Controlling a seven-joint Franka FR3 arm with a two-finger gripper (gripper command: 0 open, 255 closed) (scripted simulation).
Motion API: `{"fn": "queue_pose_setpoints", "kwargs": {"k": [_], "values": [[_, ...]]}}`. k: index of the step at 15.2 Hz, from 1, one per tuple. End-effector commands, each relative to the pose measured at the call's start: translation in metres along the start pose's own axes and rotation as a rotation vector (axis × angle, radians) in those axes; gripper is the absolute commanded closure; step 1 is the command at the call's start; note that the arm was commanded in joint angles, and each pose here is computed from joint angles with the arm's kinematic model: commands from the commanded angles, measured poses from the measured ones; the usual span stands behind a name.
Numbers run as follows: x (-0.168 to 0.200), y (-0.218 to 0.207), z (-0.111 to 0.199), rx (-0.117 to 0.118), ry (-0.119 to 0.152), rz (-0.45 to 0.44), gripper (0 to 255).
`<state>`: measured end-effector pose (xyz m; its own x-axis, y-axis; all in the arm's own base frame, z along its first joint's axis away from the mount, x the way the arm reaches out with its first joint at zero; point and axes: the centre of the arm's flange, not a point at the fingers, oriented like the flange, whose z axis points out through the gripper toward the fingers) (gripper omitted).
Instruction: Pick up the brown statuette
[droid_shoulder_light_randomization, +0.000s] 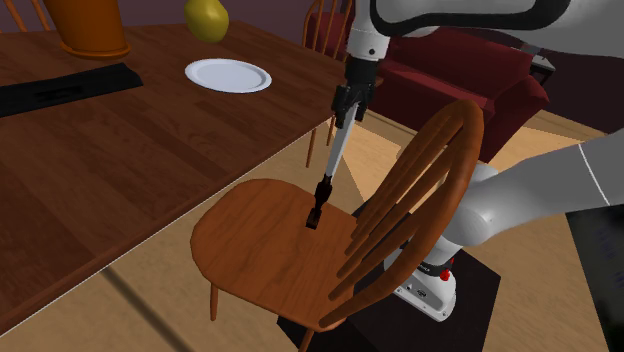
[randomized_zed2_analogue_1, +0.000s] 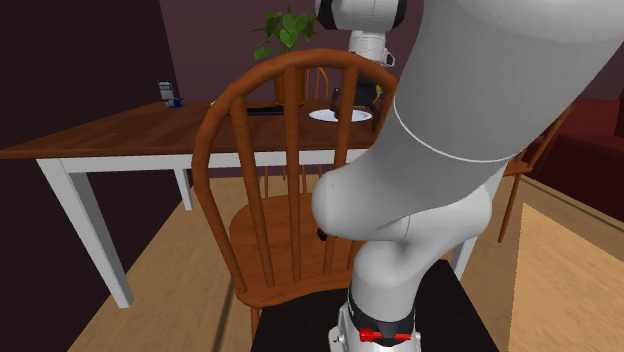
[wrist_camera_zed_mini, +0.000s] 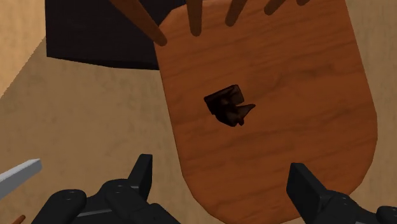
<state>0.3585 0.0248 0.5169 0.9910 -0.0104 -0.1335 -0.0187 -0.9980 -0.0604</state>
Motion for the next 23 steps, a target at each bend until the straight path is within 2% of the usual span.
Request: {"fn": "queue_pose_setpoints", "kwargs": {"k": [1, 13, 20, 23], "values": [[0.015, -0.005, 0.025, -0.010, -0.050, -0.005, 0], [0.070, -0.045, 0.188, -0.070, -0.342, -0.036, 0], [0.075, -0.042, 0.225, -0.070, -0.342, -0.036, 0], [0.075, -0.042, 0.228, -0.070, -0.342, -0.036, 0]]}}
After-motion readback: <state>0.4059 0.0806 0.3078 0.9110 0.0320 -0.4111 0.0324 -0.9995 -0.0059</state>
